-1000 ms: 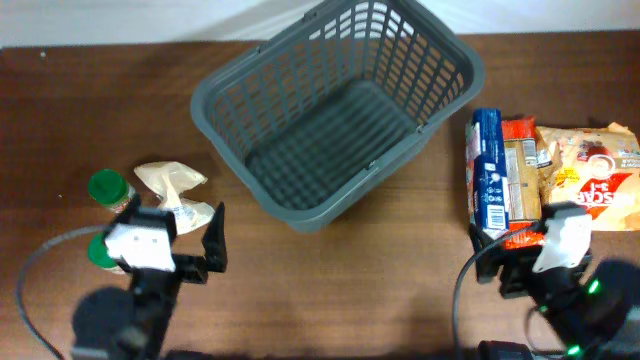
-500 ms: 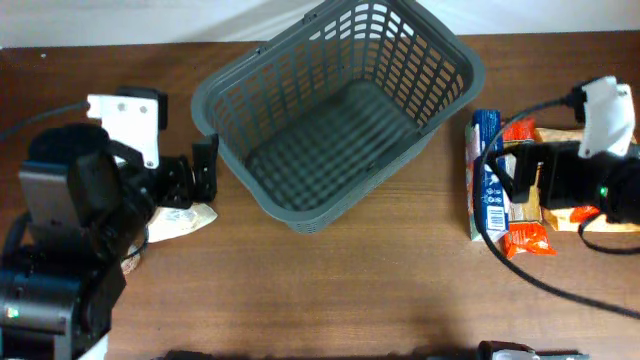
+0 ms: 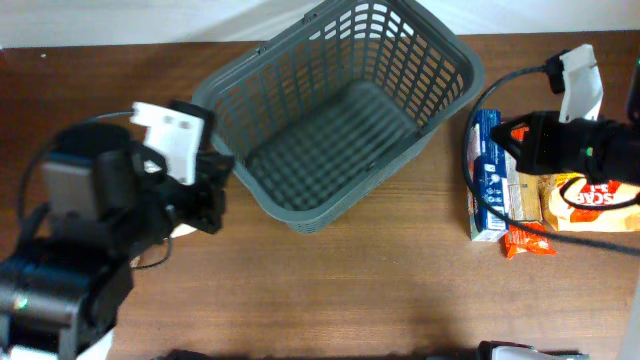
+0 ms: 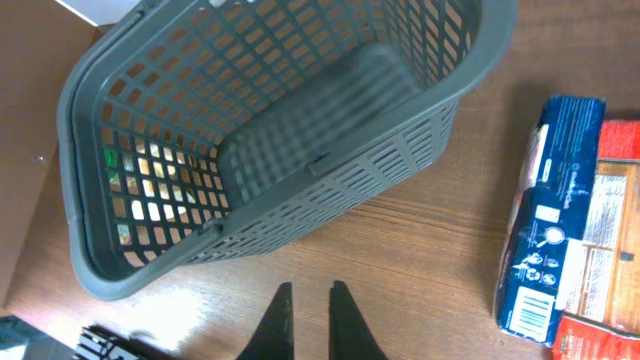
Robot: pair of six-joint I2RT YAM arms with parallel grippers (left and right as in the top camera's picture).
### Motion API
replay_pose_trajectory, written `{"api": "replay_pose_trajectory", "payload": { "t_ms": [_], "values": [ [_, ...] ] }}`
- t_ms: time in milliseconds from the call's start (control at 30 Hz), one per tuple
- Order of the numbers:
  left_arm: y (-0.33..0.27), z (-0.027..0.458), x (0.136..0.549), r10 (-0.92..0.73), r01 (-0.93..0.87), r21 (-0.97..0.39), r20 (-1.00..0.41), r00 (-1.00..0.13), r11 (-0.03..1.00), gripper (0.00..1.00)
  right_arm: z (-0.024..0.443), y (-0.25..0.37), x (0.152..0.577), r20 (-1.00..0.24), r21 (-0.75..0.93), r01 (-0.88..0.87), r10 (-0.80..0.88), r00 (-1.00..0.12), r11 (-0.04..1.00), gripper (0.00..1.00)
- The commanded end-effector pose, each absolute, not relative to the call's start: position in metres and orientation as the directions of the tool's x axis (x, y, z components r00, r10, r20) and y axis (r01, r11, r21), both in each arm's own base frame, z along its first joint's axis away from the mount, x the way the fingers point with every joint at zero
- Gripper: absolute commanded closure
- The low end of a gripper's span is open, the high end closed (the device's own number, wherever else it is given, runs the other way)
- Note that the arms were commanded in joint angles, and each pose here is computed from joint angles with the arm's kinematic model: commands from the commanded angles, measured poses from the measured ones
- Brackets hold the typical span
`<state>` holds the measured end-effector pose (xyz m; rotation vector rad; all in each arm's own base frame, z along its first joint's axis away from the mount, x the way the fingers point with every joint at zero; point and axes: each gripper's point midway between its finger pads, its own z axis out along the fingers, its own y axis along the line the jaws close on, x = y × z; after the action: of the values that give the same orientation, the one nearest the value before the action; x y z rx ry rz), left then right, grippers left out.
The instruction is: Pack container
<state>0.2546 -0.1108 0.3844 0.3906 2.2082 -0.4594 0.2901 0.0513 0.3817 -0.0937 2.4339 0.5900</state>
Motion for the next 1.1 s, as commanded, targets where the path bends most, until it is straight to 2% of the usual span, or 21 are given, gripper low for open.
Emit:
{"api": "replay_pose_trajectory", "payload": {
  "t_ms": [0, 167, 333, 600, 1067],
  "values": [
    [-0.142, 0.369, 0.243, 0.254, 0.548, -0.179, -0.742, -0.621, 0.817, 0.98, 0.38, 0.051, 0.299, -0.575, 0.419, -0.187, 0.1, -0.812, 0.889, 0.96],
    [-0.179, 0.344, 0.228, 0.468, 0.663, -0.044, -0.675, -0.571, 0.747, 0.98, 0.364, 0.051, 0.317, -0.546, 0.398, -0.175, 0.079, -0.834, 0.9, 0.96],
    [-0.213, 0.324, 0.211, 0.674, 0.784, 0.12, -0.6, -0.431, 0.609, 0.98, 0.353, 0.061, 0.34, -0.573, 0.286, -0.212, -0.011, -0.819, 0.935, 0.96],
    [-0.23, 0.287, 0.206, 0.773, 0.822, 0.145, -0.461, -0.437, 0.551, 0.98, 0.334, 0.089, 0.366, -0.575, 0.198, -0.27, -0.112, -0.811, 0.942, 0.96],
    [-0.251, 0.239, 0.231, 0.836, 0.846, 0.166, -0.334, -0.435, 0.507, 0.98, 0.297, 0.097, 0.415, -0.555, 0.196, -0.273, -0.123, -0.823, 0.942, 0.96]
  ]
}}
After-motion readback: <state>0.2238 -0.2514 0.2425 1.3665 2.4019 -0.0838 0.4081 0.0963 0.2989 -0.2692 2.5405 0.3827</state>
